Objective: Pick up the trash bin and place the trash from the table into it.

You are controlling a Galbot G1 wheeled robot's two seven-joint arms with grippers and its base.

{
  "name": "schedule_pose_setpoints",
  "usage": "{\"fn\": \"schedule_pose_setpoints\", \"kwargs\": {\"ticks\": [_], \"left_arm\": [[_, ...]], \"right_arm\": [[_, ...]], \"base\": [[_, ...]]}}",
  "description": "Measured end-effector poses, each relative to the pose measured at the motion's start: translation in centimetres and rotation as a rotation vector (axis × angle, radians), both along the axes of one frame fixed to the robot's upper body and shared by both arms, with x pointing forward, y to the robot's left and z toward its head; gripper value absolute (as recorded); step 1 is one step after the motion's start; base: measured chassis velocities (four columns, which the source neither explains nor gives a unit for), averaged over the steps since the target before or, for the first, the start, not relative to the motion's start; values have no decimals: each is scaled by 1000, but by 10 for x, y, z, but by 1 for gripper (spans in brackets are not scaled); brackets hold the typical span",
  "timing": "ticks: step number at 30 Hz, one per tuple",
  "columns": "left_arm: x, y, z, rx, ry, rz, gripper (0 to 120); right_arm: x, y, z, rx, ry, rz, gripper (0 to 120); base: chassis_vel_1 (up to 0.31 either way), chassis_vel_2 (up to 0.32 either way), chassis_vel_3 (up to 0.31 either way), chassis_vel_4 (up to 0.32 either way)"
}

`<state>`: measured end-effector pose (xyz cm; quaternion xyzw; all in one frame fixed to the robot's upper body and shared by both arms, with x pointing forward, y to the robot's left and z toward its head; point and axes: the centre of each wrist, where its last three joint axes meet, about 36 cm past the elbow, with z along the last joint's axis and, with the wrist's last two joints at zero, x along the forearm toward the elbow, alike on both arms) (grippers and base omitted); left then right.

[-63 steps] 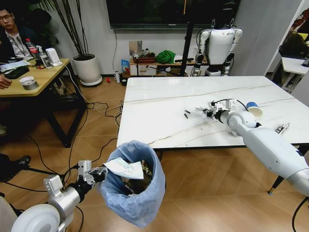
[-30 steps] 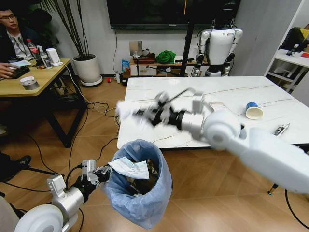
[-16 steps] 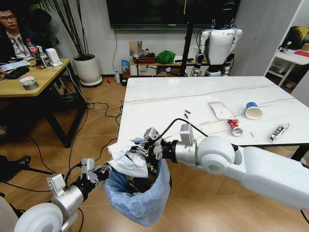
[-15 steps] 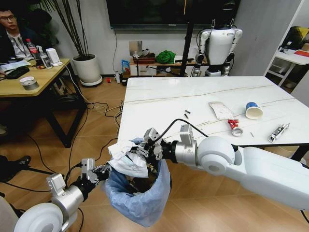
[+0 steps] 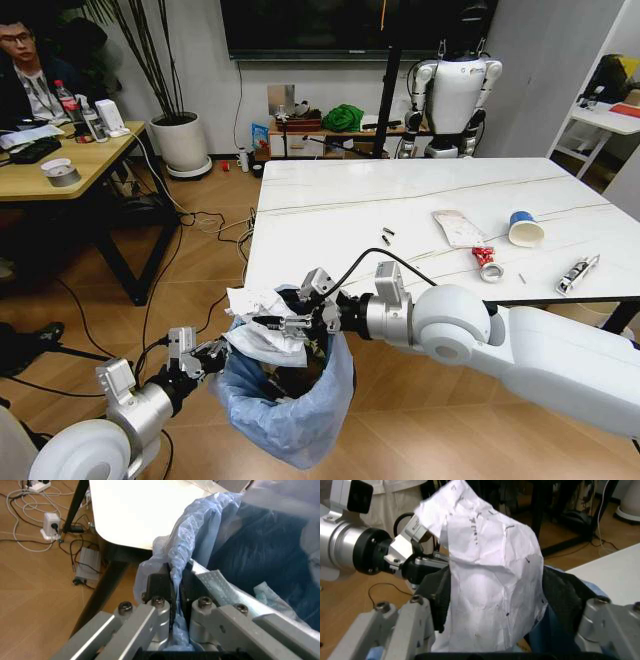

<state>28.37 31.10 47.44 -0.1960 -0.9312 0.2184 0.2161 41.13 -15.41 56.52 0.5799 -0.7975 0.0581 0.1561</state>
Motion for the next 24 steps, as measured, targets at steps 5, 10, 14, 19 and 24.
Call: {"fn": "schedule_pose_setpoints", "kwargs": {"ticks": [5,10,14,19,24], "left_arm": [[-1,-1,-1,-3,5,2,0],[-1,-1,-2,-2,6,2,0],[-1,0,-2,1,7,2,0],[-3,2,-6,5,23,14,0],[-5,3,-7,11,29,21,0]], "right_arm": [[-8,-5,-3,-24,-8,-7,86],[-8,-6,-1,-22,-15,-8,98],[-6,-6,4,-9,-22,-14,100],[17,-6,28,86,-43,-105,100],[48,-20,42,126,-73,-218,100]], "base": [[0,0,0,0],[0,0,0,0],[0,0,0,0],[0,0,0,0],[0,0,0,0]]}}
